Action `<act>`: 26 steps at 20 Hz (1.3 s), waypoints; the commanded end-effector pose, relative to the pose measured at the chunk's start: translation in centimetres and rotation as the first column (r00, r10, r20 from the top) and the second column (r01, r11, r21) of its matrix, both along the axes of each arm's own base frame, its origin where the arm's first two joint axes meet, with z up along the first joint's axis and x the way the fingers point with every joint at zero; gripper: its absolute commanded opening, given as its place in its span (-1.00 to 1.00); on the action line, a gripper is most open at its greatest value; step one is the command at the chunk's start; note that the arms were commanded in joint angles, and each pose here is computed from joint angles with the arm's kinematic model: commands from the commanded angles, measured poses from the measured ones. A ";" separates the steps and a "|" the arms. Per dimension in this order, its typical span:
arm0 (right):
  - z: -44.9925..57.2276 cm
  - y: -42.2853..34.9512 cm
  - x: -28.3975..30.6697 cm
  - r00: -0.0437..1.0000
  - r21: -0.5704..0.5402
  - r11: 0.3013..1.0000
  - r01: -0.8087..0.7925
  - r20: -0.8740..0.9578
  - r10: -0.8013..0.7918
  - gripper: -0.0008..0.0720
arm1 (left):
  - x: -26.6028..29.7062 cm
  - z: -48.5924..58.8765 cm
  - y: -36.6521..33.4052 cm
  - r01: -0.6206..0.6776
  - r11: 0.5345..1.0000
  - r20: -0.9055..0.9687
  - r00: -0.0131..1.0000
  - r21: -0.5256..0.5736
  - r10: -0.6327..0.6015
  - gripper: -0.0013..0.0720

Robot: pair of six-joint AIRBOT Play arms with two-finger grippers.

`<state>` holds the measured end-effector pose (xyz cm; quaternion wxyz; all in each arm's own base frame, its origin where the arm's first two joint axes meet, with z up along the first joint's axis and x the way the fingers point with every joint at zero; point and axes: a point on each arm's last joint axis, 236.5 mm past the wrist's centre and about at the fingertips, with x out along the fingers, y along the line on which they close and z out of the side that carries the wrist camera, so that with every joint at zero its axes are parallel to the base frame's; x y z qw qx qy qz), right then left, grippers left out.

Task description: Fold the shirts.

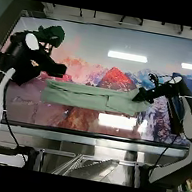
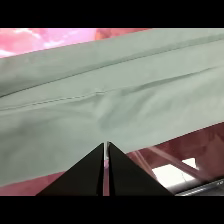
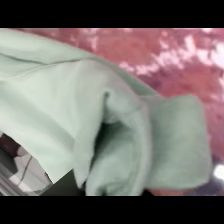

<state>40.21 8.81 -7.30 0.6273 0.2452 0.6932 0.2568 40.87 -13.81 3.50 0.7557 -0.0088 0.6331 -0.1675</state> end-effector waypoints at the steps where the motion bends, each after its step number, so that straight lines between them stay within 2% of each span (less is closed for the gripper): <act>1: 3.7 -2.5 -1.5 1.000 -0.147 0.989 -0.010 0.024 0.014 -0.91 | -1.4 -3.0 -6.1 0.054 0.998 0.022 0.998 -0.032 -0.053 -0.81; 2: 5.5 -2.4 -1.7 0.998 -0.167 0.986 0.000 0.055 0.010 -0.91 | -1.9 -3.7 -8.8 0.078 0.995 0.048 0.996 -0.070 -0.075 -0.92; 4: 8.9 -1.5 -1.8 0.993 -0.182 0.983 0.024 0.121 -0.001 -0.91 | -2.3 -4.7 -14.4 0.118 0.981 0.116 0.988 -0.153 -0.101 -0.92; 7: 12.7 0.4 -2.7 0.982 -0.187 0.982 0.036 0.187 -0.001 -0.91 | -3.6 -7.4 -21.2 0.150 0.963 0.080 0.988 -0.223 -0.135 -0.92; 12: 16.5 3.1 -4.3 0.969 -0.174 0.984 0.036 0.248 0.008 -0.91 | -4.7 -12.6 -27.4 0.218 0.953 0.003 0.975 -0.210 -0.223 -0.92; 17: 18.8 4.8 -5.0 0.958 -0.115 0.993 0.028 0.285 0.006 -0.91 | -5.7 -13.8 -31.9 0.253 0.931 -0.038 0.962 -0.262 -0.272 -0.92; 21: 18.4 4.2 -4.7 0.956 -0.144 0.989 0.030 0.293 0.014 -0.91 | -7.2 -12.3 -30.5 0.338 0.912 -0.080 0.928 -0.234 -0.365 -0.92; 24: 18.8 4.3 -4.3 0.952 -0.133 0.990 0.049 0.306 -0.006 -0.91 | -5.8 -10.4 -22.7 0.390 0.920 -0.062 0.918 -0.032 -0.391 -0.92; 26: 19.3 5.3 -3.8 0.947 -0.102 0.993 0.060 0.321 -0.025 -0.91 | -5.1 -8.2 -16.3 0.375 0.926 -0.060 0.926 0.043 -0.372 -0.92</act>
